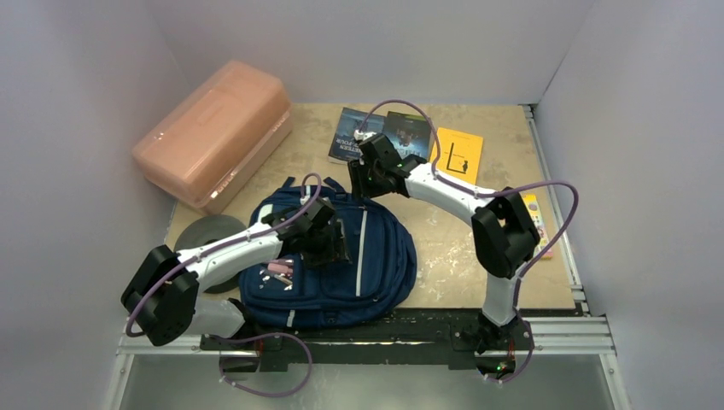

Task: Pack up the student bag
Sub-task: Unzip the student bag at the center of the board.

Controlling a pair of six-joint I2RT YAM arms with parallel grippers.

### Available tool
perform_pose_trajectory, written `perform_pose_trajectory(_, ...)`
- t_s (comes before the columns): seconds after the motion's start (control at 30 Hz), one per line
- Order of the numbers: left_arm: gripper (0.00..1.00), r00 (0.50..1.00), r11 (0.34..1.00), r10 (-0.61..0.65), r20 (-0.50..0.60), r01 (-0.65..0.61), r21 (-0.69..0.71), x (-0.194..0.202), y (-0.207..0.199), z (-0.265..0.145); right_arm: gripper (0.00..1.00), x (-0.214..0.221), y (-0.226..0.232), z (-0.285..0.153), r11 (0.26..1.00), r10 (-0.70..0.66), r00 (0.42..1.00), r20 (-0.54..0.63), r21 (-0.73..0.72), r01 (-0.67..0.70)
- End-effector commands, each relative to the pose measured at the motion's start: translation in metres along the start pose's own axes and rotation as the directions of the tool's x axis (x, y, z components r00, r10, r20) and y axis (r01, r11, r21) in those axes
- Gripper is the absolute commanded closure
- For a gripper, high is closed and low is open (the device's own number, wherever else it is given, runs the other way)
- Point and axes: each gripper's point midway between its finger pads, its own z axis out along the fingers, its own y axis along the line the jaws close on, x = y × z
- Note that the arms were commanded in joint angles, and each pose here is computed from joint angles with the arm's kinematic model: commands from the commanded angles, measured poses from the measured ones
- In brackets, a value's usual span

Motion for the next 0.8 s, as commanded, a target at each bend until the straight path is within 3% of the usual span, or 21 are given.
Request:
perform_pose_trajectory(0.0,0.33,0.998,0.997,0.043,-0.046,-0.04,0.066,0.01,-0.003,0.009,0.49,-0.024,0.004,0.003,0.997,-0.063,0.997,0.037,0.048,0.062)
perform_pose_trajectory(0.07,0.34,0.997,0.996,0.049,-0.056,-0.045,0.072,0.013,-0.002,0.012,0.55,-0.021,0.005,0.01,0.994,-0.082,0.996,0.021,0.075,0.08)
perform_pose_trajectory(0.33,0.34,0.997,0.995,0.045,-0.059,-0.039,0.094,0.014,0.005,0.014,0.54,-0.002,0.004,0.04,0.977,-0.133,0.991,-0.032,0.167,0.136)
perform_pose_trajectory(0.4,0.34,0.997,0.994,0.045,-0.056,-0.04,0.097,0.013,0.006,0.013,0.61,0.001,0.0,0.042,0.968,-0.134,0.991,-0.028,0.211,0.137)
perform_pose_trajectory(0.53,0.34,0.998,0.993,0.001,-0.064,0.006,0.117,0.012,0.009,0.016,0.99,-0.006,-0.017,0.028,0.951,-0.078,0.996,0.051,0.304,0.059)
perform_pose_trajectory(0.63,0.33,0.995,0.991,-0.057,-0.08,0.066,0.118,0.013,0.015,0.023,1.0,-0.024,-0.031,-0.001,0.955,-0.001,0.986,0.167,0.293,-0.049)
perform_pose_trajectory(0.77,0.33,0.988,0.986,-0.129,-0.089,0.137,0.092,0.016,0.028,0.031,1.0,-0.027,-0.048,-0.031,0.966,0.199,0.958,0.207,0.121,-0.227)
